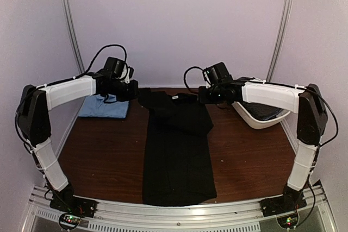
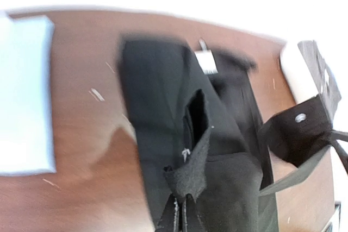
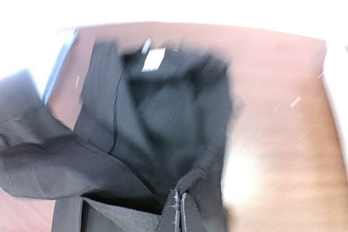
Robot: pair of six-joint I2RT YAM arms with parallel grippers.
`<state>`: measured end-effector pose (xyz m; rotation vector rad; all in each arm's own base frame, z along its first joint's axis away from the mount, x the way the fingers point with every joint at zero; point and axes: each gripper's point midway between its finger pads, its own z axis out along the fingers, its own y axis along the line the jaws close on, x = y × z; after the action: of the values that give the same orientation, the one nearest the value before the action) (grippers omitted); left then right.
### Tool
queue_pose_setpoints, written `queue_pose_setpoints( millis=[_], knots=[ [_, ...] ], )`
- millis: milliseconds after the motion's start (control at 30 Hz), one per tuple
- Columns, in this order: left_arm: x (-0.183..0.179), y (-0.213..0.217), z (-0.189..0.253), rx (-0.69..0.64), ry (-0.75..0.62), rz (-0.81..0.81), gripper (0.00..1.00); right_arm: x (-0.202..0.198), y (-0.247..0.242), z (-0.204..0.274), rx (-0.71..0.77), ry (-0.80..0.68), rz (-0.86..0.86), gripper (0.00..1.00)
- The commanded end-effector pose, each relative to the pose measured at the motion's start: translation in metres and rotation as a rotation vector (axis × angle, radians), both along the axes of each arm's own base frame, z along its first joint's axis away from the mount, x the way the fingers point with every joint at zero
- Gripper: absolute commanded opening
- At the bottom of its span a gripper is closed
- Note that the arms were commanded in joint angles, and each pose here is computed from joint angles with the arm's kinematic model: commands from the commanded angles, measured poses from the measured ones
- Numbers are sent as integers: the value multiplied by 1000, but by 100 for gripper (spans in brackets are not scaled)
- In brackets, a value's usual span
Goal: Fold and stack the long sleeve shirts
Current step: Flatten out the crumpled shirt at the center of the board.
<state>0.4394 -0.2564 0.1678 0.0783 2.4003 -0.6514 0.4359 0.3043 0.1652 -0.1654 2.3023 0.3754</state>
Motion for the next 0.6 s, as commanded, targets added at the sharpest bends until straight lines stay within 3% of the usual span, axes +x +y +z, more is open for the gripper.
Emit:
queue_pose_setpoints(
  millis=[0,233,367,567],
  knots=[
    [45,68,83,6,-174,148,0,42,-61,71,-44,-147,-121,0],
    [86,184,164,10,-307,369,0,90,-201,154,-62,-282,-384,0],
    [91,212,177,27,-338,412,0,90,-254,180,-27,-316,-476,0],
    [95,225,180,36,-345,432,0,83,-282,190,-37,-336,-526,0]
  ],
)
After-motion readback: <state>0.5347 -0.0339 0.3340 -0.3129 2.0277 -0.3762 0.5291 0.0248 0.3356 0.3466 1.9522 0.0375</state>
